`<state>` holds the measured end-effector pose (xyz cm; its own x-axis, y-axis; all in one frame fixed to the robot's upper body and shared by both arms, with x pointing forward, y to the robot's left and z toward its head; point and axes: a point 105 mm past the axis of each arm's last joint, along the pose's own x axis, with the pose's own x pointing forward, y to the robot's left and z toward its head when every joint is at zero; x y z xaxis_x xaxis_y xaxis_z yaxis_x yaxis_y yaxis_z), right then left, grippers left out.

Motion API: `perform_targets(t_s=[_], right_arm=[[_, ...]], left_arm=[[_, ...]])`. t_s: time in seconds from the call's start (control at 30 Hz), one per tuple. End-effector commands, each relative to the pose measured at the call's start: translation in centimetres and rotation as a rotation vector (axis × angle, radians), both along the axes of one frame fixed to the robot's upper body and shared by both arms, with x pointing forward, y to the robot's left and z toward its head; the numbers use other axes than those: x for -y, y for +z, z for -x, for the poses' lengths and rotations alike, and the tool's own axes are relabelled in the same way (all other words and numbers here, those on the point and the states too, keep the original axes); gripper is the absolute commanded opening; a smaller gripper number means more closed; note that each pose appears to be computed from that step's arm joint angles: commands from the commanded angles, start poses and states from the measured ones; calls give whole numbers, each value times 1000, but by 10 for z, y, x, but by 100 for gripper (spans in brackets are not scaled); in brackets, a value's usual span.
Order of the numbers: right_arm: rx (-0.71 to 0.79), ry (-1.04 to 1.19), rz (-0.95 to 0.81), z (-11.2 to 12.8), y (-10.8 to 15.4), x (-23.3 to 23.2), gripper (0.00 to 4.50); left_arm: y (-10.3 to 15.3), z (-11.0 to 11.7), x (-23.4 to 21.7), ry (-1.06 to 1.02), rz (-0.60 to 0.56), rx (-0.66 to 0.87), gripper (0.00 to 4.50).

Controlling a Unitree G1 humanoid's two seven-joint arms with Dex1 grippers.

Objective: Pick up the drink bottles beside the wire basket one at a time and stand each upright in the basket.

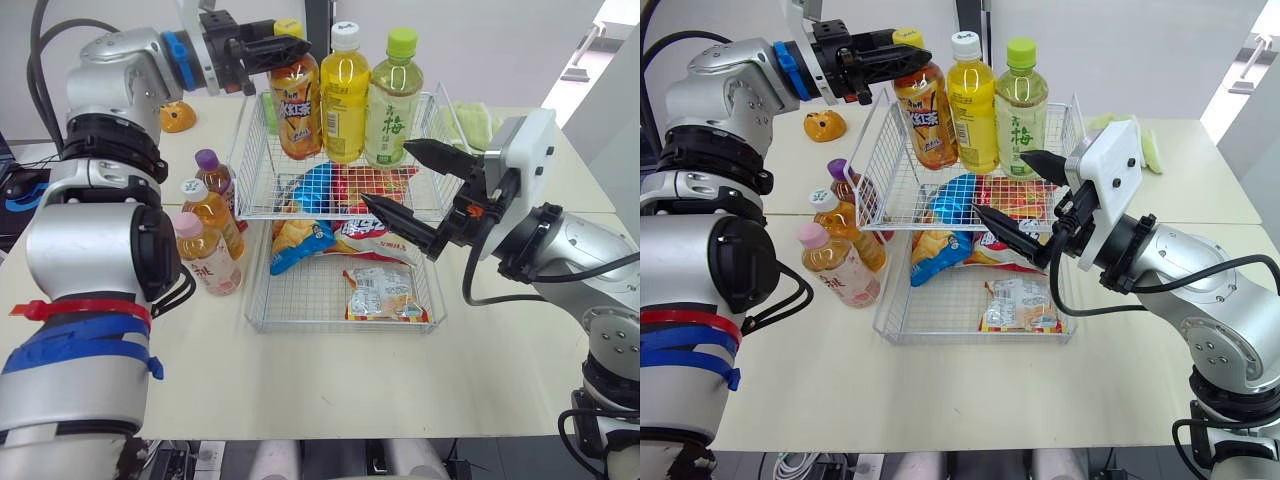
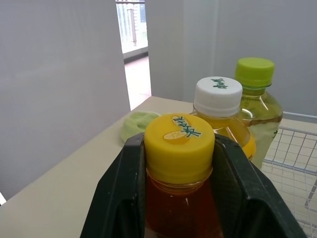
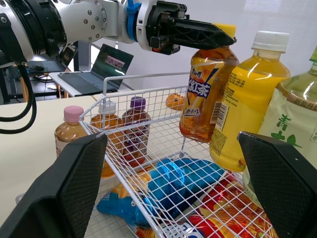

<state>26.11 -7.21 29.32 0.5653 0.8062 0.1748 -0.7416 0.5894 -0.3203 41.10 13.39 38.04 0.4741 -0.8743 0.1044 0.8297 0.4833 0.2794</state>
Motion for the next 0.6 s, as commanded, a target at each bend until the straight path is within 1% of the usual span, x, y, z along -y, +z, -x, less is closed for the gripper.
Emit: perform_targets(t_s=[0.03, 0.2, 0.33, 0.47, 0.6], right_arm=[[52, -4, -12, 5, 10, 1, 450], [77, -17, -60, 3, 19, 3, 450], [97, -27, -57, 2, 22, 6, 450], [132, 2, -89, 8, 30, 6, 450], [138, 24, -106, 12, 31, 4, 450]], left_arm=[[19, 6, -1, -3, 27, 77, 136], [18, 5, -2, 4, 27, 78, 136], [18, 5, -3, 9, 29, 78, 136], [17, 4, -5, 15, 26, 78, 136], [16, 4, -5, 18, 23, 77, 136]])
